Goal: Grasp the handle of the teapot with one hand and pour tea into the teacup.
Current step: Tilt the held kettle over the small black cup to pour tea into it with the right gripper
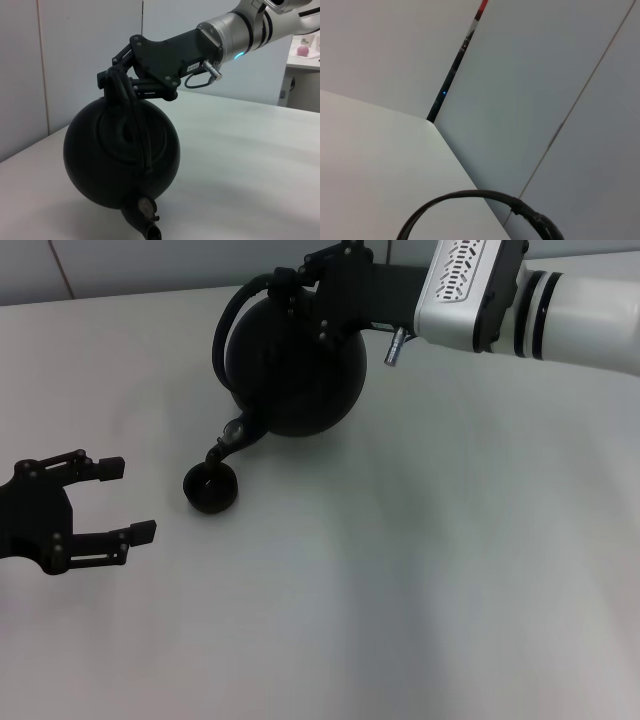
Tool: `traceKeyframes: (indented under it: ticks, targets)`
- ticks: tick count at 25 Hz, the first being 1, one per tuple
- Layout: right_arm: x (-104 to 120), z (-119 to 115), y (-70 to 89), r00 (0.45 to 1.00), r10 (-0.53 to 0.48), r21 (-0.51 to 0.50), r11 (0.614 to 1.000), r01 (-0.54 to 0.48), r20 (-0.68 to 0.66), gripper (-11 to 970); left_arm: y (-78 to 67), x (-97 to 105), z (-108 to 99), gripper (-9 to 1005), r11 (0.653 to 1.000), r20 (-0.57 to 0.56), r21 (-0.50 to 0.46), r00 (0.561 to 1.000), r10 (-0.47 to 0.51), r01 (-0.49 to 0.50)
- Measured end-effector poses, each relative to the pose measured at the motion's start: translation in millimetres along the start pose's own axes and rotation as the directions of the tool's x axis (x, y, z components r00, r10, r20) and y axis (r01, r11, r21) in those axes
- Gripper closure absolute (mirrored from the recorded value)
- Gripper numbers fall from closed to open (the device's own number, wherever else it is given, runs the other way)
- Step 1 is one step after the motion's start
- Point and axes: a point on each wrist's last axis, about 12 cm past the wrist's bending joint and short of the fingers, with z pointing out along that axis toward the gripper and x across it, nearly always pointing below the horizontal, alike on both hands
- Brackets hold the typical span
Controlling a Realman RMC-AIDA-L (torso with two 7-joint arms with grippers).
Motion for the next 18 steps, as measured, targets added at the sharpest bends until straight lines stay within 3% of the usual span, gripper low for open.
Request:
traceKeyframes:
  ticks: [18]
  targets:
    - [-3.5, 0.4, -1.2, 1.0, -0.02, -0.002, 1.0, 0.02, 0.01, 842, 1.2, 0.3, 0.0, 134, 1.0, -0.003, -0.01, 1.0, 0.001, -0.001]
